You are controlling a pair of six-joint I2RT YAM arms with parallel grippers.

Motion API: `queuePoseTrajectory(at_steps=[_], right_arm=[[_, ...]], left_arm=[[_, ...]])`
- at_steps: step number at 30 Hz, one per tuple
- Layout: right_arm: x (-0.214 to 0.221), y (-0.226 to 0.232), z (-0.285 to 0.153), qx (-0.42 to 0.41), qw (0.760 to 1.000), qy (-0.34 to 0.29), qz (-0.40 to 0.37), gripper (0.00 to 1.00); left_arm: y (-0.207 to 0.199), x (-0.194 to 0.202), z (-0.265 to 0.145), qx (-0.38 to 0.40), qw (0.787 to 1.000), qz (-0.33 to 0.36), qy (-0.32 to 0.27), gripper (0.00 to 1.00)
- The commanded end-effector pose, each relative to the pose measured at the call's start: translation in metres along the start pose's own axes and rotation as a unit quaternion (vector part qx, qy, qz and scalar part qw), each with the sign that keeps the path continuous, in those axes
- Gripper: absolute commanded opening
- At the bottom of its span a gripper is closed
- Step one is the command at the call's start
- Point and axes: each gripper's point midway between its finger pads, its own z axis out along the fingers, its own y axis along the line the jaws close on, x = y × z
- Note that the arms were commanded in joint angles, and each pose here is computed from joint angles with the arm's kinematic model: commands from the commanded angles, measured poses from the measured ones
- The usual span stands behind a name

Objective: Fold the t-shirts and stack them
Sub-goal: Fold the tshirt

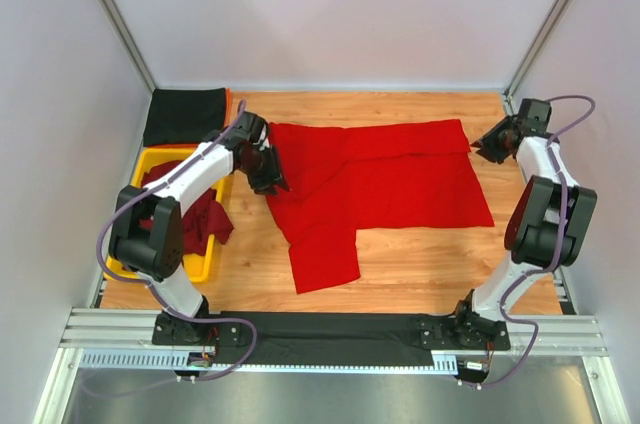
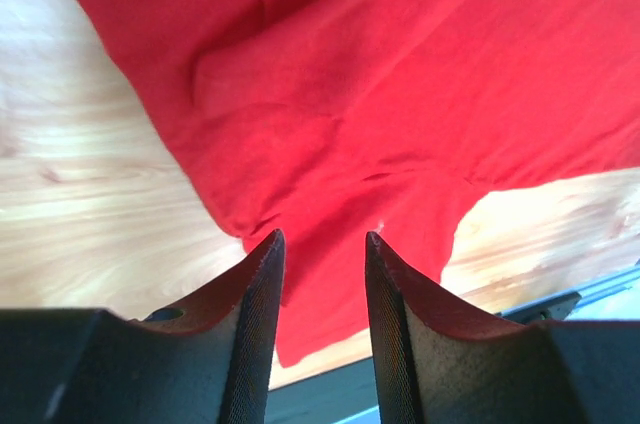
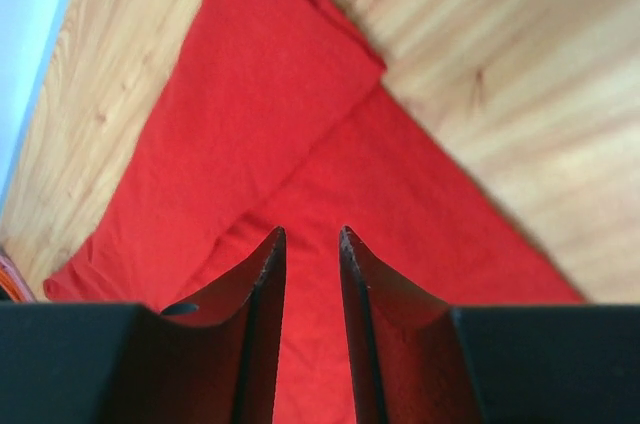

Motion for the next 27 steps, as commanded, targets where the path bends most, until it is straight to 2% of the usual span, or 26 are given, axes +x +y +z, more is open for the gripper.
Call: queuePoseTrajectory(at_steps=[1, 6, 11, 15, 19, 21, 24, 27], right_arm=[[0.048, -0.027, -0.021, 0.080, 0.996, 0.037, -0.010, 0.28], [0.080, -0.053, -0.021, 0.095, 0.994, 0.049, -0.014, 0.18], [0.094, -0.086, -0.016, 0.149, 0.987, 0.054, -0.019, 0.17], [0.102, -0.110, -0.013, 0.196, 0.979, 0.052, -0.017, 0.13], [0.108, -0.133, -0.017, 0.241, 0.969, 0.051, -0.016, 0.12], [0.103, -0.142, -0.022, 0.262, 0.964, 0.041, -0.025, 0.12], [0.092, -0.127, -0.028, 0.240, 0.970, 0.034, -0.032, 0.13], [0.086, -0.078, -0.037, 0.183, 0.981, 0.029, -0.054, 0.18]], left_arm=[[0.001, -0.014, -0.021, 0.005, 0.999, 0.032, -0.024, 0.45], [-0.011, 0.003, -0.019, 0.065, 0.996, 0.049, -0.026, 0.45], [0.009, -0.004, -0.023, 0.002, 0.998, 0.065, -0.024, 0.45], [0.010, -0.035, -0.042, -0.005, 0.996, 0.059, -0.065, 0.45], [0.034, -0.076, -0.056, -0.017, 0.995, 0.006, -0.093, 0.45], [0.029, -0.096, -0.061, -0.001, 0.994, 0.002, -0.106, 0.45], [0.016, -0.114, -0.059, 0.016, 0.994, 0.015, -0.109, 0.45], [0.018, -0.118, -0.048, 0.012, 0.995, 0.011, -0.102, 0.45]])
